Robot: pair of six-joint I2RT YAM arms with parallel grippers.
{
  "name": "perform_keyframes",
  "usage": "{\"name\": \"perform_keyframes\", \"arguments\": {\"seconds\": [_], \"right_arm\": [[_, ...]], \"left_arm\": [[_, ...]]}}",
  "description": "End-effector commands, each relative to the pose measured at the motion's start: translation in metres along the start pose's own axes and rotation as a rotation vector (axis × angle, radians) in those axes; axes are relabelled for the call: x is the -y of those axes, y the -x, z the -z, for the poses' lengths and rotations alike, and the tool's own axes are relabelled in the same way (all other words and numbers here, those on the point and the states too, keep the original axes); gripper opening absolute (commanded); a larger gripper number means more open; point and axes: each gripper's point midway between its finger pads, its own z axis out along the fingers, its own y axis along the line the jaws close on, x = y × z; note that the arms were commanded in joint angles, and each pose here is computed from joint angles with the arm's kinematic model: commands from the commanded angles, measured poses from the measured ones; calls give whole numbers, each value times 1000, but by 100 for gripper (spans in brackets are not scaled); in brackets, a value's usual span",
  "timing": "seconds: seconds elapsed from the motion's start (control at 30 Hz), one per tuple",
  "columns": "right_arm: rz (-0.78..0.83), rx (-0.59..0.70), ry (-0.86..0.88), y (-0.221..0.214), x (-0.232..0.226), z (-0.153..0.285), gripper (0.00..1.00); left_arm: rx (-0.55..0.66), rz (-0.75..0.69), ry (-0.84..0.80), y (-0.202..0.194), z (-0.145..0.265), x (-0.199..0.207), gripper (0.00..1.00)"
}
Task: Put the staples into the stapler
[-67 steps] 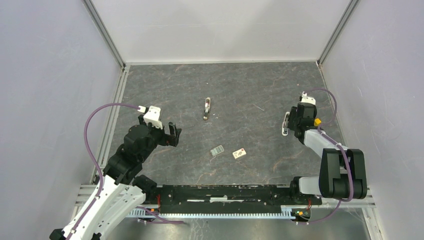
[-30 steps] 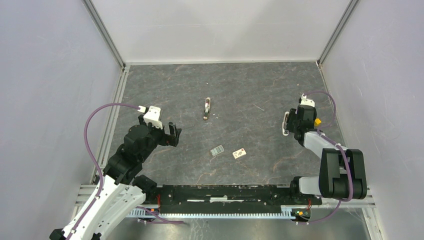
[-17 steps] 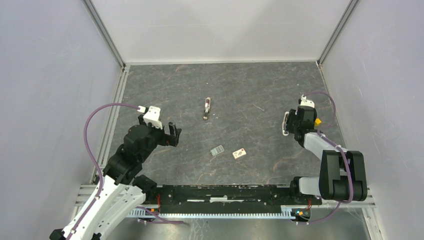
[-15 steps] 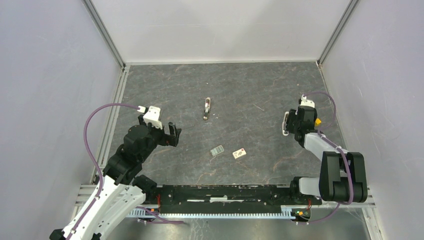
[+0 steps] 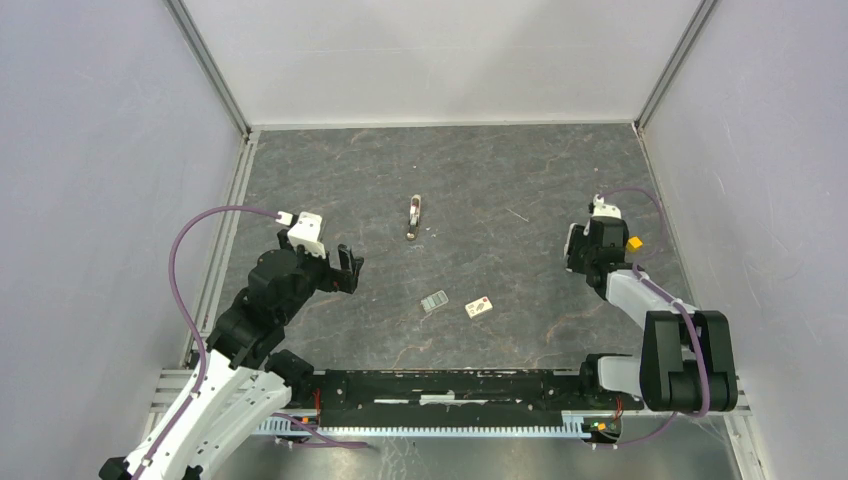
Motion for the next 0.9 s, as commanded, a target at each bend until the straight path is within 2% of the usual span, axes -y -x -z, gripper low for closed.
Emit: {"name": "perform_keyframes", "arguments": {"seconds": [0.0, 0.17, 0.3, 0.47, 0.6, 0.87], "right_arm": [[42, -39, -2, -9, 0, -5, 43], [65, -46, -17, -11, 3, -7, 35], [115, -34, 12, -9, -9, -7, 23], [184, -10, 83, 0, -33, -8, 14], [245, 6, 172, 1, -64, -8, 13], [329, 35, 338, -5, -114, 0, 13]], "left_arm": [[19, -26, -3, 7, -1, 0, 100], [1, 9, 7, 6, -1, 0, 99], [-83, 62, 21, 0, -6, 3, 95], [-178, 211, -68, -5, -19, 31, 90], [-223, 362, -207, 0, -34, 67, 84], [-258, 418, -232, 3, -63, 81, 80]]}}
